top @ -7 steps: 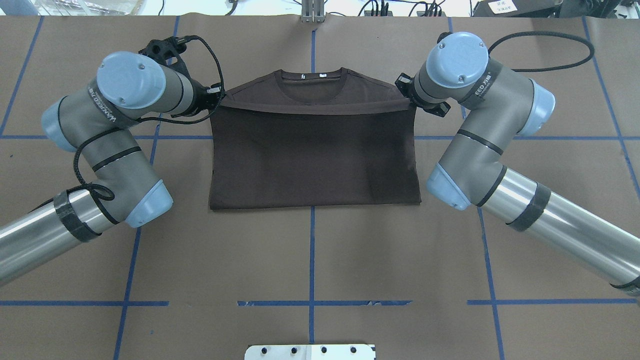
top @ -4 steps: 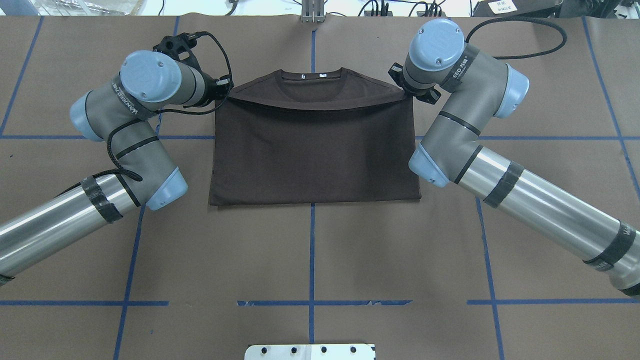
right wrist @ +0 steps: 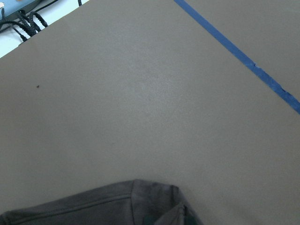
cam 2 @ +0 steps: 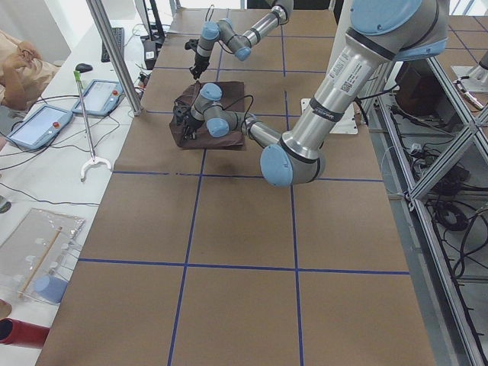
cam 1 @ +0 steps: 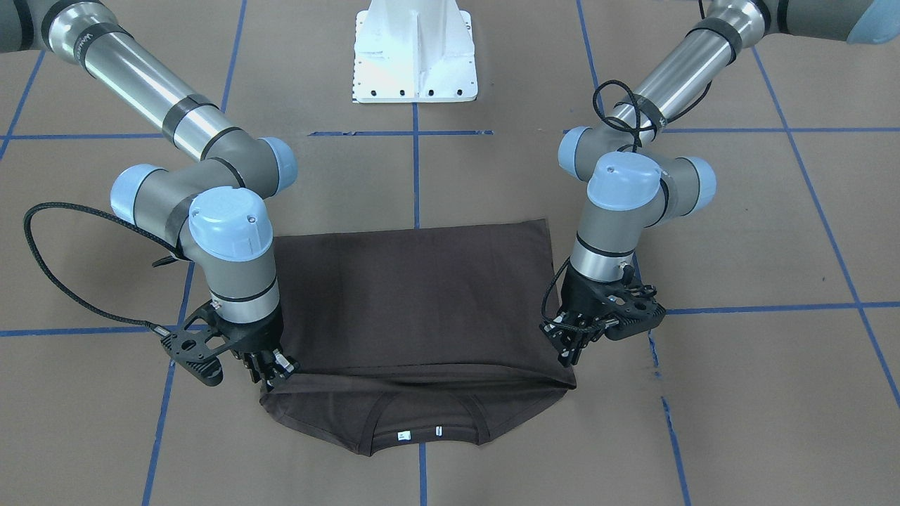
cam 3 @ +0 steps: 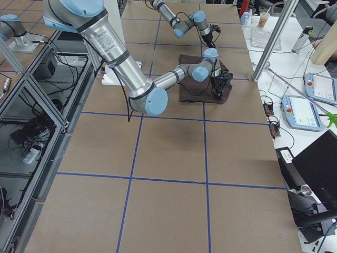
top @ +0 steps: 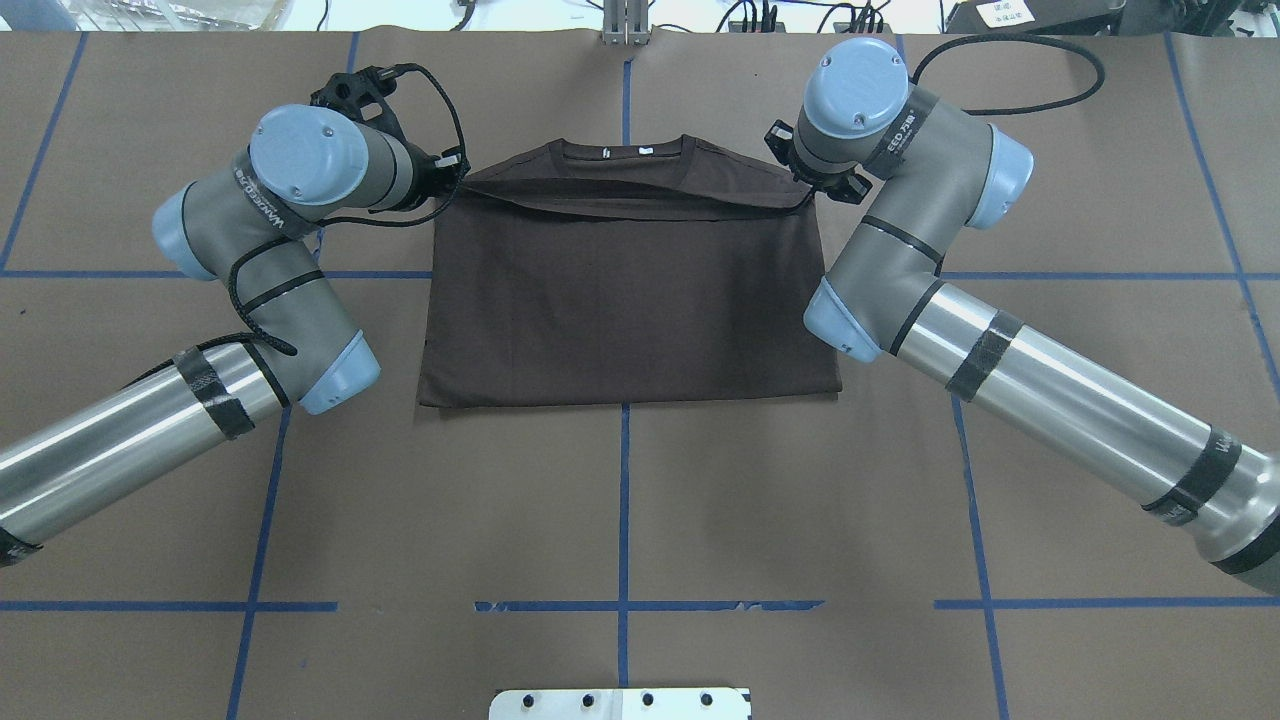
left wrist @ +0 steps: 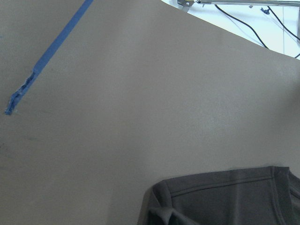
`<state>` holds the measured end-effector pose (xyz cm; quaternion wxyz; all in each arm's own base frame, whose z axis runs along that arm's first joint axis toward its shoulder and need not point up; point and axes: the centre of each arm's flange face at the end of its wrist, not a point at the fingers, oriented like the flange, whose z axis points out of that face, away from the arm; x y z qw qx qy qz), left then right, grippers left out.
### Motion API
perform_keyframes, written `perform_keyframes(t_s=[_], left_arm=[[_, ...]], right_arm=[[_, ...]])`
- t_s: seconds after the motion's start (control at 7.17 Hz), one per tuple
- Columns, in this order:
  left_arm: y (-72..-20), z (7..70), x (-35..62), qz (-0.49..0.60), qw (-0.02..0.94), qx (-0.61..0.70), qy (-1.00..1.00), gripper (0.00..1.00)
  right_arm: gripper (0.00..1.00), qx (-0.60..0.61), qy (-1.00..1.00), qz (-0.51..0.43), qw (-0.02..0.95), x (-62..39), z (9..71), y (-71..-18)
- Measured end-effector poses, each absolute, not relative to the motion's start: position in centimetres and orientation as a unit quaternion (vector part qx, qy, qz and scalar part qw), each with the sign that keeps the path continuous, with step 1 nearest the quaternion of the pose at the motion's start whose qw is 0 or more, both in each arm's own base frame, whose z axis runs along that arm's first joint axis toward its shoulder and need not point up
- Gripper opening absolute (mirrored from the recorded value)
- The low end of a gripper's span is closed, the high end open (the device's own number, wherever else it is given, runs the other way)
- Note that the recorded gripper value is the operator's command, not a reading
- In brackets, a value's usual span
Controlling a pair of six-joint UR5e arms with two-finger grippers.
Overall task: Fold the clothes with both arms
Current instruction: 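Lower the hem near the collar and open both grippers, then move the right gripper to the folded shirt's side edge and grasp it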
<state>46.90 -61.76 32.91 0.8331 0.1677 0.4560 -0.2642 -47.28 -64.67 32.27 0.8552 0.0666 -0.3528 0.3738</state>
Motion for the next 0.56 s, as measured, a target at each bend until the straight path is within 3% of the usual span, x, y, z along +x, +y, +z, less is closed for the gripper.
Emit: perform_keyframes(t_s=[0.28, 0.56], left_arm=[[-61.4, 32.2, 46.5, -0.276, 0.808, 0.164, 0.493, 0.50], [-60.5, 32.4, 46.5, -0.278, 0.796, 0.143, 0.518, 0.50]], right_arm=[[0.65, 0.062, -0.381, 0.365, 0.847, -46.2, 31.6, -61.8], [0.67, 0.023, -0.415, 0.353, 0.838, -43.5, 34.2, -51.2]])
